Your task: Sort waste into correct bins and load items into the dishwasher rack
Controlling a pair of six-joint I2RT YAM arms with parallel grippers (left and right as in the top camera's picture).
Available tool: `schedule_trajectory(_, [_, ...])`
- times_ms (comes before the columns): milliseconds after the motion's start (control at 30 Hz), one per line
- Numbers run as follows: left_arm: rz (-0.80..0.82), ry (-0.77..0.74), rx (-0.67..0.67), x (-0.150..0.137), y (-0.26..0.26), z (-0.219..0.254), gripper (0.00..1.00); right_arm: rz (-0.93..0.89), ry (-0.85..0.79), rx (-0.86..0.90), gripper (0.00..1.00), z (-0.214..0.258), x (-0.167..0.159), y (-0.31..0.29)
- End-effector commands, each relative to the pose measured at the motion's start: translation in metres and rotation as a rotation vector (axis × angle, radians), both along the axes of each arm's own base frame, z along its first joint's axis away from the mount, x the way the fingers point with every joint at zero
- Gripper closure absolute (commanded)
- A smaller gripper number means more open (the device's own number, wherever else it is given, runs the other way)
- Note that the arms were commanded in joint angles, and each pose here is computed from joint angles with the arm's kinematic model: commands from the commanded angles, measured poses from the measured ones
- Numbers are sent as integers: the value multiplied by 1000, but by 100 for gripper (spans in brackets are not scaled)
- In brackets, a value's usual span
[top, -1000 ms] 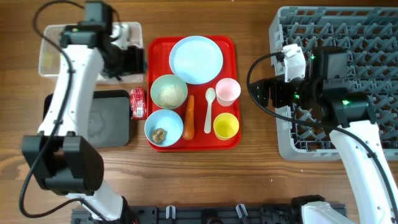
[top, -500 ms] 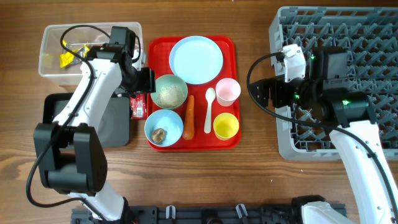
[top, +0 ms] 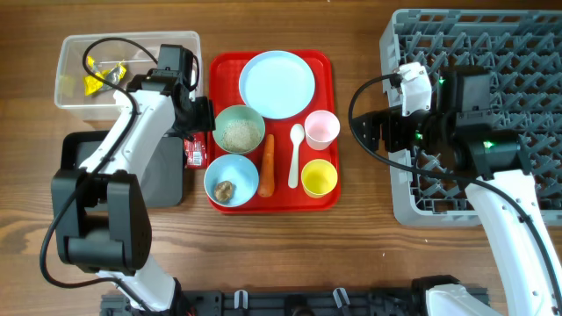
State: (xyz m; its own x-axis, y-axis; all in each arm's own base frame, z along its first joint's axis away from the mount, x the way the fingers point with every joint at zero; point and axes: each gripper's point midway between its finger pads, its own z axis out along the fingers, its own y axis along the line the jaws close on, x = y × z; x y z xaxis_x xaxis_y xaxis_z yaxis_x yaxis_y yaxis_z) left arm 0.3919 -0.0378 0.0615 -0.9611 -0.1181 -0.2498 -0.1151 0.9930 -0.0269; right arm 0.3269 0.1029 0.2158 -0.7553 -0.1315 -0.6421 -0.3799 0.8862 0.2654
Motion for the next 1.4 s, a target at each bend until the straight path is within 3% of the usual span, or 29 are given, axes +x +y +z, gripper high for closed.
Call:
schedule_trajectory(0, [20,17,15,1,5,-15,30,-10,-5,-4,0,3,4,-1])
schedule_trajectory(300, [20,60,19,1,4,-37,36,-10,-5,-4,0,3,4,-1])
schedule_trajectory(400, [20,58,20,1,5,-38,46,-10,-5,-4,0,3,4,-1])
schedule_trajectory(667, [19,65,16,0,4,-39,82,-10,-3,-4,0,2,4,-1])
schedule_trajectory(867, [9,71,-12,-1,-1,-39,87,-10,-3,-4,0,2,4,-1])
schedule_trajectory(933, [9,74,-11,-2,-1,-39,96,-10,-3,-5,0,2,4,-1])
schedule_trajectory(1033, [8,74,-16,-2,-2,-39,96,-10,-3,-5,0,2,4,-1])
schedule_trajectory(1167, [6,62,-25,1,-3,-9,96,-10,-3,-4,0,2,4,-1])
schedule_trajectory(1367, [-15,-82,-103,20,-17,85,96,-10,-5,-4,0,2,4,-1])
